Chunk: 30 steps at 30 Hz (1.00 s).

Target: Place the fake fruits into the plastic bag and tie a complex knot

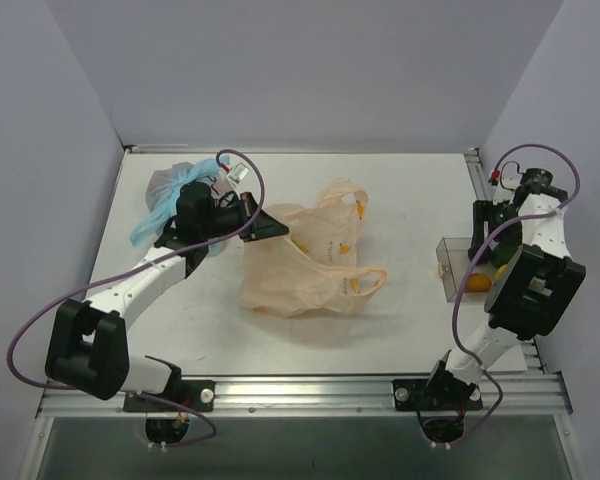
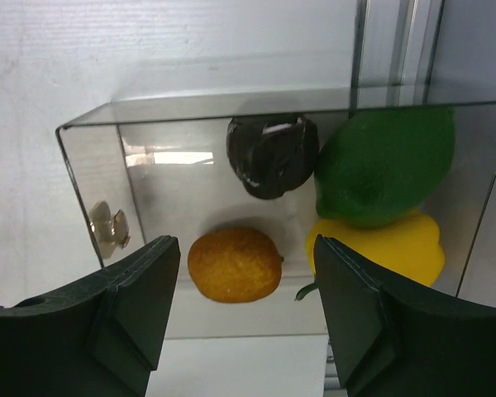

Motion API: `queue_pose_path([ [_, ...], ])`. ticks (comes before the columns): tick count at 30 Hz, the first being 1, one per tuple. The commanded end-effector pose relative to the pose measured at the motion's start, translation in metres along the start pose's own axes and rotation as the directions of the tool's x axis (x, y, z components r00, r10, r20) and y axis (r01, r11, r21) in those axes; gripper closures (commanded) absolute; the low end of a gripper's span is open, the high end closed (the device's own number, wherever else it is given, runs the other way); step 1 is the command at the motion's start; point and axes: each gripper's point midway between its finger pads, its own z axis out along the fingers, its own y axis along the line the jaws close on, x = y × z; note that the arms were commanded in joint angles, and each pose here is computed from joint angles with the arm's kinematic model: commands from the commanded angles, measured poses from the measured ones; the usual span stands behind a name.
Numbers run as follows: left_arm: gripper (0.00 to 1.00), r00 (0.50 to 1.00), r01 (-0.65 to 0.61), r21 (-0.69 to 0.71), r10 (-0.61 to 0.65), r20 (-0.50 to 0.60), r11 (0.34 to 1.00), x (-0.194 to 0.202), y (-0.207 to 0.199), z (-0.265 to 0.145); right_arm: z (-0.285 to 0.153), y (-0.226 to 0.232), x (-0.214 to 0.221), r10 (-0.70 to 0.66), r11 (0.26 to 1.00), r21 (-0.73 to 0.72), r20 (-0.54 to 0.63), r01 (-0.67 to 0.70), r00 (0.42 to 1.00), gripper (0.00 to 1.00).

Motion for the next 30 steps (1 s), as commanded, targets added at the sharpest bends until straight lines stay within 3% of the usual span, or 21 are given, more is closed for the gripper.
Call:
queue_pose_path([
  [1,1.0,0.997,-0.08,0.055,0.078,0.027,0.995,-0.01,-0.018,-0.001,0.002,-0.016,-0.026,-0.016,0.998,0.06,0.054,0.013,0.998,0.33],
  [23,1.0,0.997,-0.072,0.047,0.071,0.018,0.996,-0.01,-0.012,0.003,0.08,0.015,-0.002,-0.067,0.998,0.003,-0.073,0.067,0.995,0.35],
  [28,1.0,0.997,-0.077,0.05,0.076,0.022,0.996,-0.012,-0.014,0.003,0.077,0.011,0.003,-0.073,0.997,0.015,-0.083,0.074,0.994,0.41],
  [30,1.0,0.997,-0.076,0.051,0.075,0.021,0.996,-0.012,-0.014,0.003,0.073,0.011,0.004,-0.081,0.996,0.019,-0.077,0.082,0.994,0.52],
])
